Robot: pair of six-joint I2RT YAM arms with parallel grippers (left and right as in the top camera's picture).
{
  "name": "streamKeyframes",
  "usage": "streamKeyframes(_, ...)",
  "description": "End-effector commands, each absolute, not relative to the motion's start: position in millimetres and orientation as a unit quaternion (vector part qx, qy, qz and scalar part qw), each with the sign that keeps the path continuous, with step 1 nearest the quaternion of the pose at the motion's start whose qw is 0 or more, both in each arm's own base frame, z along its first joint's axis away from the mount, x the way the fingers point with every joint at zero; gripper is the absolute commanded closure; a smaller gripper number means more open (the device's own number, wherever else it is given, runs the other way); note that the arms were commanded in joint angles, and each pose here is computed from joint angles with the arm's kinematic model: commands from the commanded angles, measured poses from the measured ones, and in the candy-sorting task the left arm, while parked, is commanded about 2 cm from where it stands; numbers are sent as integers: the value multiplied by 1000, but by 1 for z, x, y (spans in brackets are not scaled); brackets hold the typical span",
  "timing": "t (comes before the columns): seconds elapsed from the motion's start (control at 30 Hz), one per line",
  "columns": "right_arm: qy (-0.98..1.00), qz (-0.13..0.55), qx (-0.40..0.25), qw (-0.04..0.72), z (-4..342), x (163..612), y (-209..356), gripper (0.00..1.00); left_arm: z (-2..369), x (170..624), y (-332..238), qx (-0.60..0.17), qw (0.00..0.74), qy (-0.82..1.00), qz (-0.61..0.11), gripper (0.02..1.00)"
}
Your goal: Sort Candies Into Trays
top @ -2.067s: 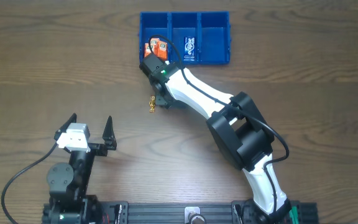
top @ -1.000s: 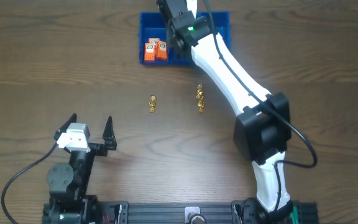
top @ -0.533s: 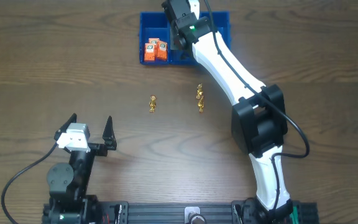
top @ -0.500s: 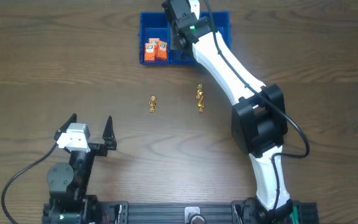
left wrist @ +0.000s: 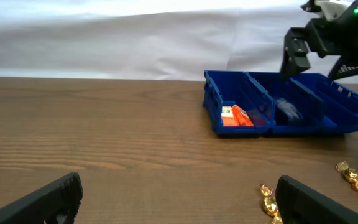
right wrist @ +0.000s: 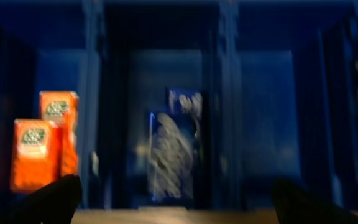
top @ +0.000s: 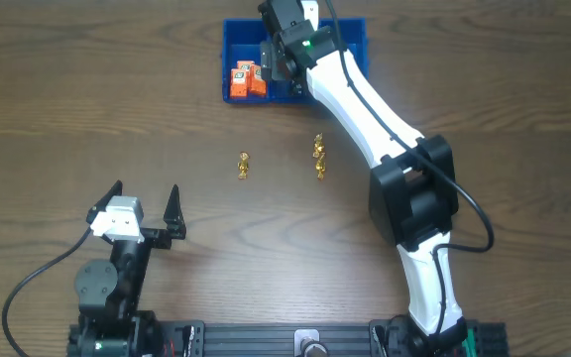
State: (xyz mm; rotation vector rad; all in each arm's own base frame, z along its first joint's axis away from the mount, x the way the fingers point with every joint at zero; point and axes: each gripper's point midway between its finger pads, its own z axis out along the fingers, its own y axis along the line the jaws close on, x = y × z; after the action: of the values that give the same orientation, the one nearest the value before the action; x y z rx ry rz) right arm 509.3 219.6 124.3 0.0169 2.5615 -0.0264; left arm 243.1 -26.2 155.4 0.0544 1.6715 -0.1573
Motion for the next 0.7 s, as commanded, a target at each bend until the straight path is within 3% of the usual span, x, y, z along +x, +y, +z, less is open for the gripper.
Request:
streamKeyframes(0.03, 940, 10, 11, 340, 218, 503, 222, 1, 139, 242, -28, 33, 650, 756, -71, 20)
streamKeyframes(0.17, 936, 34, -32, 348, 274, 450, 250, 1, 139, 242, -28, 33, 650, 756, -71, 20)
streamKeyframes(0.27, 951, 36, -54, 303, 260, 407, 277, 1, 139, 242, -28, 33, 650, 756, -71, 20)
streamKeyframes(0.47, 983, 13, -42, 181, 167, 349, 307, 1, 139, 242, -28, 33, 650, 756, -71, 20)
streamKeyframes(0.57, 989, 27, -52, 136, 110, 337, 319, 1, 139, 242, -28, 33, 650, 756, -71, 20)
streamKeyframes(0.7, 994, 23, -38, 100, 59, 326, 319, 1, 139, 242, -28, 33, 650, 756, -71, 20)
